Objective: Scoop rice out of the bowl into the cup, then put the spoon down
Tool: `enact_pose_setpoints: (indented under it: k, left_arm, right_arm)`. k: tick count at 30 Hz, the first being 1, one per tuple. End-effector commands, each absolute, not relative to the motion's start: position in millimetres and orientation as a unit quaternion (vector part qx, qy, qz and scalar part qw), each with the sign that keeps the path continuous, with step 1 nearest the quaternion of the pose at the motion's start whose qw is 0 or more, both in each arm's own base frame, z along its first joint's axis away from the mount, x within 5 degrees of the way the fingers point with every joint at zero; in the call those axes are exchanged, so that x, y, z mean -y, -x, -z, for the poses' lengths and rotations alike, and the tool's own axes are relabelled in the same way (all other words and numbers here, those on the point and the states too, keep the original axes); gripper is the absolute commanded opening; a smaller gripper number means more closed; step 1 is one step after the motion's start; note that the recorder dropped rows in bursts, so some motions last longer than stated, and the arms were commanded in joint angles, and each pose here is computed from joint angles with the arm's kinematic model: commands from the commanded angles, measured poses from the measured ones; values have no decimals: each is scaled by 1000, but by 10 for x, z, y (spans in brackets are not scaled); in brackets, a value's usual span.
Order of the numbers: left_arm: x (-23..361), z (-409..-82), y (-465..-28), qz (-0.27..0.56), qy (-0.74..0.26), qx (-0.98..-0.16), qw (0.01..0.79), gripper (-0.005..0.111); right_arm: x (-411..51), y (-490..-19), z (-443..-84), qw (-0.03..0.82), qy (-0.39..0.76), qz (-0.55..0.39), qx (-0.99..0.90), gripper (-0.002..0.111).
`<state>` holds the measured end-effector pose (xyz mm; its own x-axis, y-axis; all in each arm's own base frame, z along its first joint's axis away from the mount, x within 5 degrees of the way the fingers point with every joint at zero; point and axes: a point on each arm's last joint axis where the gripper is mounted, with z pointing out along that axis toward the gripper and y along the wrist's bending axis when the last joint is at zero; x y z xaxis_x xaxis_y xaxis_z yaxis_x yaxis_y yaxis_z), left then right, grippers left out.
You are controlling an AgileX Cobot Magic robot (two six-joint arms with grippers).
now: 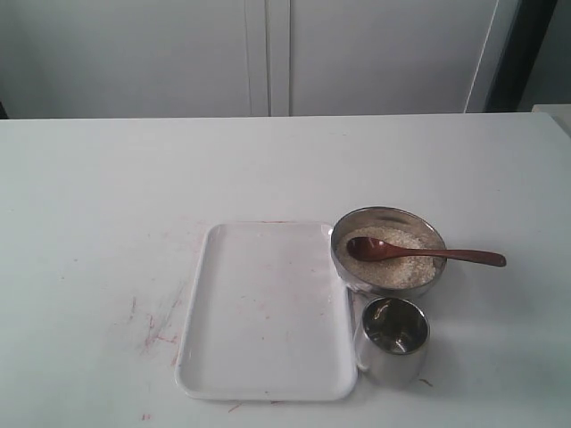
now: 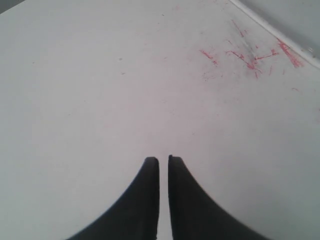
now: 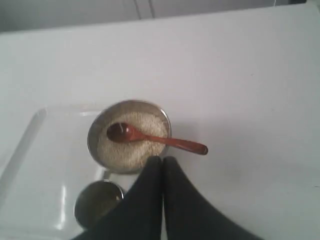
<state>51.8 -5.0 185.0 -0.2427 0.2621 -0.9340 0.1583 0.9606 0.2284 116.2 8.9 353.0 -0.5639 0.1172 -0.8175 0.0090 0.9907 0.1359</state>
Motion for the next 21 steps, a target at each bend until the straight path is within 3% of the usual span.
enact_pose_setpoints:
  k: [1, 7, 16, 21]
  left_arm:
    - [55, -1777, -506, -36, -136, -804, 577, 14]
    - [55, -1777, -506, -36, -136, -804, 577, 14]
    - [55, -1777, -506, -36, -136, -804, 577, 14]
    - [55, -1777, -506, -36, -136, -804, 577, 14]
  right_arm:
    - [-162, -1627, -3859, 360, 75, -25, -930, 0]
    - [-247, -2203, -3971, 292, 124, -27, -948, 0]
    - [-552, -2689, -3452, 177, 397, 29, -900, 0]
    - [-481, -2667, -3132, 107, 453, 117, -877, 0]
